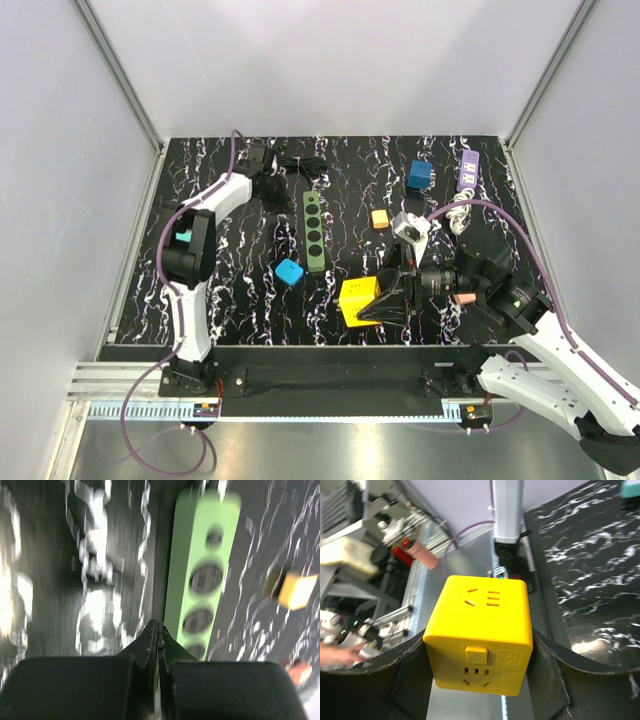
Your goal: Insert the plug
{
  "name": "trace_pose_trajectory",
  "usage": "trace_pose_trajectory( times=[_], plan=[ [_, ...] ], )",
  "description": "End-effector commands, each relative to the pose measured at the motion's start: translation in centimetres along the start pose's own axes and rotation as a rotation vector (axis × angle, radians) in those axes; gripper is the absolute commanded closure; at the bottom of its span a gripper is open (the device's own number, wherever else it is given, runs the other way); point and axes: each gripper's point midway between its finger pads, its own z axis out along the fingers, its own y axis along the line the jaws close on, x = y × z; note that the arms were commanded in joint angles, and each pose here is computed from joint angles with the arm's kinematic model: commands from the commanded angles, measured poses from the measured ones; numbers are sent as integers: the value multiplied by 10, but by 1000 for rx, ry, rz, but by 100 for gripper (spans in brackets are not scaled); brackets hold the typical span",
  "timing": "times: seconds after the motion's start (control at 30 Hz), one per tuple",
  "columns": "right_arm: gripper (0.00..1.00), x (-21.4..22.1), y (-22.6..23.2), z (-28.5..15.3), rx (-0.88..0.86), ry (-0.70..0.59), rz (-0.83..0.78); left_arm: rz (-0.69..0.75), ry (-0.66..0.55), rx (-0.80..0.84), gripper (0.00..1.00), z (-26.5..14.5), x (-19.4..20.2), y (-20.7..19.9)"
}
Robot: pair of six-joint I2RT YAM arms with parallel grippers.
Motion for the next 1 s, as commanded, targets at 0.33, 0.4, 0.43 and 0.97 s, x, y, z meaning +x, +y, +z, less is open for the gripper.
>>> trace_pose_trajectory(
  times=[0.33,0.4,0.43,0.97],
  plan=[
    [100,-5,-48,-15,303,-82,-50,29,-99,-73,100,70,-72,-3],
    [100,-5,-51,-16,321,-89,-51,31,-106,-41,100,74,-78,-13],
    [100,-3,-54,-16,333,-85,-49,32,-104,-29,100,76,-79,-18],
    [100,1,-130,-26,681,44,-43,173,141,207,100,81,60,-102]
  ],
)
